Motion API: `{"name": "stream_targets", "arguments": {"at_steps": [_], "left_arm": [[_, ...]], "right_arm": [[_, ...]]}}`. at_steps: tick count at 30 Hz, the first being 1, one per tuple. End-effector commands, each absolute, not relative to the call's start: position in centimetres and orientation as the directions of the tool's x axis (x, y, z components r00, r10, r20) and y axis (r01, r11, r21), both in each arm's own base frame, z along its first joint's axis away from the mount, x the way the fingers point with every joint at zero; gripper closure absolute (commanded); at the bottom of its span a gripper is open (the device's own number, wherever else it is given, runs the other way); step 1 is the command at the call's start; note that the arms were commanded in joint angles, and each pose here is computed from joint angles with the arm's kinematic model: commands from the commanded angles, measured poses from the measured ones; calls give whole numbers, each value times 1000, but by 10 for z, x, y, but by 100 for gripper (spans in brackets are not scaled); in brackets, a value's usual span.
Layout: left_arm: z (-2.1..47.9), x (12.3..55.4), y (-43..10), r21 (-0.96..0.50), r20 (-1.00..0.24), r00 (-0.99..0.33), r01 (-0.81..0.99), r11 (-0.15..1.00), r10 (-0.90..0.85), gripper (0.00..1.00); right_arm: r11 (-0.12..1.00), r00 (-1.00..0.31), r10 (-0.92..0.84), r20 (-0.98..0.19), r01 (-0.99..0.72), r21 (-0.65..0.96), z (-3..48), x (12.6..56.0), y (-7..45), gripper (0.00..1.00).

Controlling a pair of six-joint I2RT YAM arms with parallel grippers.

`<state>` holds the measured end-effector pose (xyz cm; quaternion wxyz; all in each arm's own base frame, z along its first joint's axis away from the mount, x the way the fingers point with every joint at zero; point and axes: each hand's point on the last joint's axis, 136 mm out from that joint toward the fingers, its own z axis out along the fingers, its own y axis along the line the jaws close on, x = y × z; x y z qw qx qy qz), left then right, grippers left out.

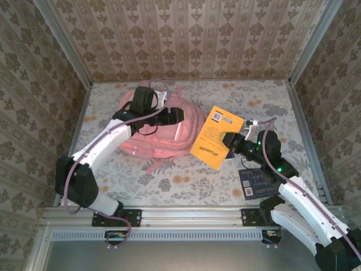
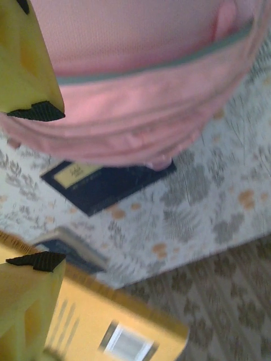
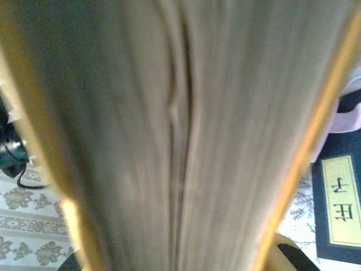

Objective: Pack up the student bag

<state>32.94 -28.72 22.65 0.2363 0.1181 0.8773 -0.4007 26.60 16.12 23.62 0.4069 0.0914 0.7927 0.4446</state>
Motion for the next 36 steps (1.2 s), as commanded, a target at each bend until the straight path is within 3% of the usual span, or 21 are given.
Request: {"name": "stream_targets", "arguments": {"at_steps": [1,13,22,33,36], "left_arm": [[204,345,-279,-566,-483,-874,361,741,57,34],[153,392,-296,-509,-399,-912,305,805,94,39],[134,387,-311,-550,-352,-930,297,780,106,56],[111,383,-322,-549,-312,-941,292,783,132,64],[107,382,-323,-550,-304,-943,291,783,137,75]], "right_arm": [[588,-601,519,-608,-265,764,260,273,156,100],[613,-592,547,-592,-198,765,249,291,135,100],[606,-602,555,-574,-180,775,241,299,129,100],[596,-600,575,-556,-159,787,237,304,122,100],[596,-602,573,-556,-159,787,237,304,121,100]]}}
